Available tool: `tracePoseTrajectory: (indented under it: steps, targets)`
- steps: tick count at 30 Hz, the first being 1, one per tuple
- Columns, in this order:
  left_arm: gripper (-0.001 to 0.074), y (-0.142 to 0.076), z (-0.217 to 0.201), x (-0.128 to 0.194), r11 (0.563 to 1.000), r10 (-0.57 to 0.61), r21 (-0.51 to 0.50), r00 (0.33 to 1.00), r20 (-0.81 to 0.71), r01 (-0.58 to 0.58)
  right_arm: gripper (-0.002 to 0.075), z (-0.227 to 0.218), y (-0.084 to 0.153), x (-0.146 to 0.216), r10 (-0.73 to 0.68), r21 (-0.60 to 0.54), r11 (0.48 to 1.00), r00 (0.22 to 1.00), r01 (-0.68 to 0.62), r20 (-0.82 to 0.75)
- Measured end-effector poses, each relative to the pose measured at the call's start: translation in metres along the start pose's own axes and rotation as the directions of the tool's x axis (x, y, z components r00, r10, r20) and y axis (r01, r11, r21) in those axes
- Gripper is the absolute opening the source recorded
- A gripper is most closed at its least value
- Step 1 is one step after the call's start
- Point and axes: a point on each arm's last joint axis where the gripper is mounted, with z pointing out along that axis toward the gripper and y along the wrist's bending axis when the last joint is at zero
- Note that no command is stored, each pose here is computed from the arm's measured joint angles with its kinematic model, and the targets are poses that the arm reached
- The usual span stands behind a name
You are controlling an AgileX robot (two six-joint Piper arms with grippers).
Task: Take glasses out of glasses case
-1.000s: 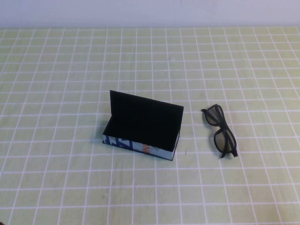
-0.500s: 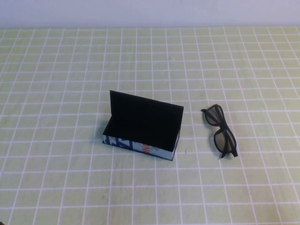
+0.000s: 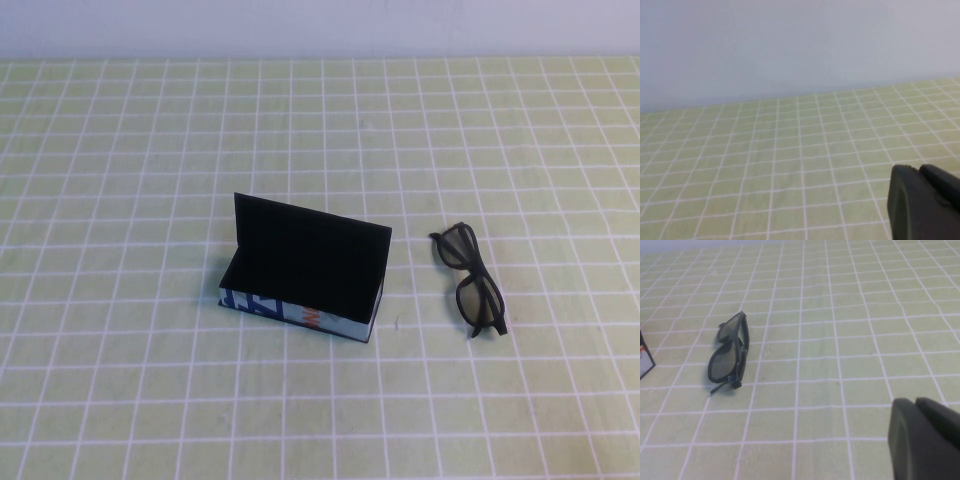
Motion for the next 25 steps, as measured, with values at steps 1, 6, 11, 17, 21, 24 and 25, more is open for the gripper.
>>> tracePoseTrajectory:
  steps: [1,6,11,17,21,24,25]
  targets:
    - [-0.0004,0.002,0.000,-0.001,1.000,0.000,-0.018,1.000,-0.001,0.000,-0.0018,0.000,0.000,0.000,0.000,0.000,1.000,1.000,0.000,0.000]
    - [-0.0004,0.008,-0.001,0.015,0.995,-0.021,-0.099,1.000,0.016,0.022,-0.0018,0.000,0.000,0.000,0.000,0.000,1.000,1.000,0.000,0.000]
    - [-0.0004,0.007,-0.004,0.034,0.993,-0.039,-0.112,0.997,0.061,0.046,-0.0018,0.000,0.000,0.000,0.002,0.000,1.000,1.000,-0.002,0.000]
    - [-0.0004,0.005,-0.005,0.045,0.994,-0.044,-0.100,0.998,-0.053,0.038,-0.0018,0.000,0.000,0.000,0.002,0.000,1.000,1.000,-0.002,0.000]
    - [-0.0004,0.003,-0.007,0.059,0.996,-0.055,-0.085,0.978,-0.202,0.038,-0.0018,0.000,0.000,0.000,0.002,0.000,1.000,1.000,-0.002,0.000]
    - [-0.0004,0.003,-0.007,0.061,0.996,-0.058,-0.082,0.971,-0.230,0.041,-0.0018,0.000,0.000,0.000,0.002,0.000,1.000,1.000,-0.002,0.000]
    - [-0.0004,0.003,-0.007,0.062,0.996,-0.063,-0.081,0.971,-0.231,0.046,-0.0018,0.000,0.000,0.000,0.002,0.000,1.000,1.000,-0.002,0.000]
